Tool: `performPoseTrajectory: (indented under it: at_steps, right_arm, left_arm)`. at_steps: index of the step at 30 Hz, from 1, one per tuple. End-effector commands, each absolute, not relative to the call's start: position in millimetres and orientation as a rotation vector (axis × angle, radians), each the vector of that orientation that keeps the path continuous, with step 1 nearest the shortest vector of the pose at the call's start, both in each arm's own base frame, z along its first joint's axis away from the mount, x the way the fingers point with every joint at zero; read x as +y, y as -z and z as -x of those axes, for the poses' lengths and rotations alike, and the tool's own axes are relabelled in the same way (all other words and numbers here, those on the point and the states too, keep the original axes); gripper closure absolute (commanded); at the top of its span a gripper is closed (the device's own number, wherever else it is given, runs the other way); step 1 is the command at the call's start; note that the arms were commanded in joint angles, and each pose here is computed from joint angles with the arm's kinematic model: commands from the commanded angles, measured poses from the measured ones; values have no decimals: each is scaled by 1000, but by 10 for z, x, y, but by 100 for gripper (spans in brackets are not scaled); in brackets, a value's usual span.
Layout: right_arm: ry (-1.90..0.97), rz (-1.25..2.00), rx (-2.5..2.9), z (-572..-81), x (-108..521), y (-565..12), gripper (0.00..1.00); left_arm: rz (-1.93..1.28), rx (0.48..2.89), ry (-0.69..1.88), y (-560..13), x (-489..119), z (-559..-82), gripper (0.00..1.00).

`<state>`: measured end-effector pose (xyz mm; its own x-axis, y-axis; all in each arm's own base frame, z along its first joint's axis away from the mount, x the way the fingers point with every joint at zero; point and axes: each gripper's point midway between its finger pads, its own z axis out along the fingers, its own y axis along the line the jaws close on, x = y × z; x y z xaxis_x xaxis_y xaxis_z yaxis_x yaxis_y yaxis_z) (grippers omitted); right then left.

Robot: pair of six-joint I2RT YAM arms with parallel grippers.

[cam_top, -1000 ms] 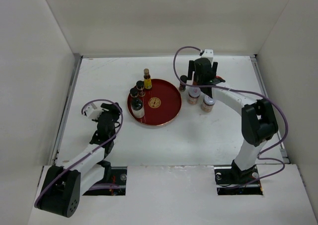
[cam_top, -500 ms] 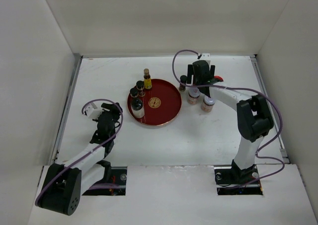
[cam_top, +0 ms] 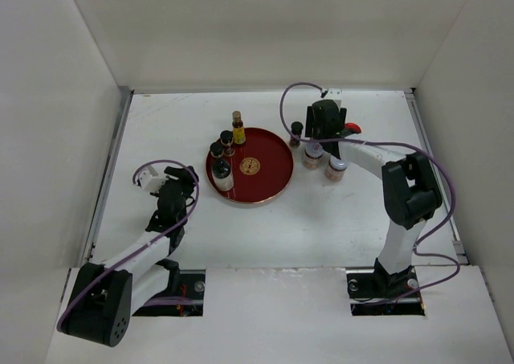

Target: Organize the condiment bottles

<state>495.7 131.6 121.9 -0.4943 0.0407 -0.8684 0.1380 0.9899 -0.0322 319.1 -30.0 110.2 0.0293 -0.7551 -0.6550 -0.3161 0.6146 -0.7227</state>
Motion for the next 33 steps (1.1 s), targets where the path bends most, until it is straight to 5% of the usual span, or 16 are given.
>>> performPoseTrajectory:
  at_steps: [1,16,33]
  right_arm:
    - [38,-249,1776,-5180,1224,-2274,46]
    - [-39,-214,1542,-4982,1294,-3488,47]
    - [-434,144,1625,-4342,3483,-3028,48]
  left_arm:
    - [919,1504,484,-1261,-329,-3240,45]
    - [906,1491,508,-1288,-355,-3245,44]
    - [916,1476,494,-1303,-295,-3235,44]
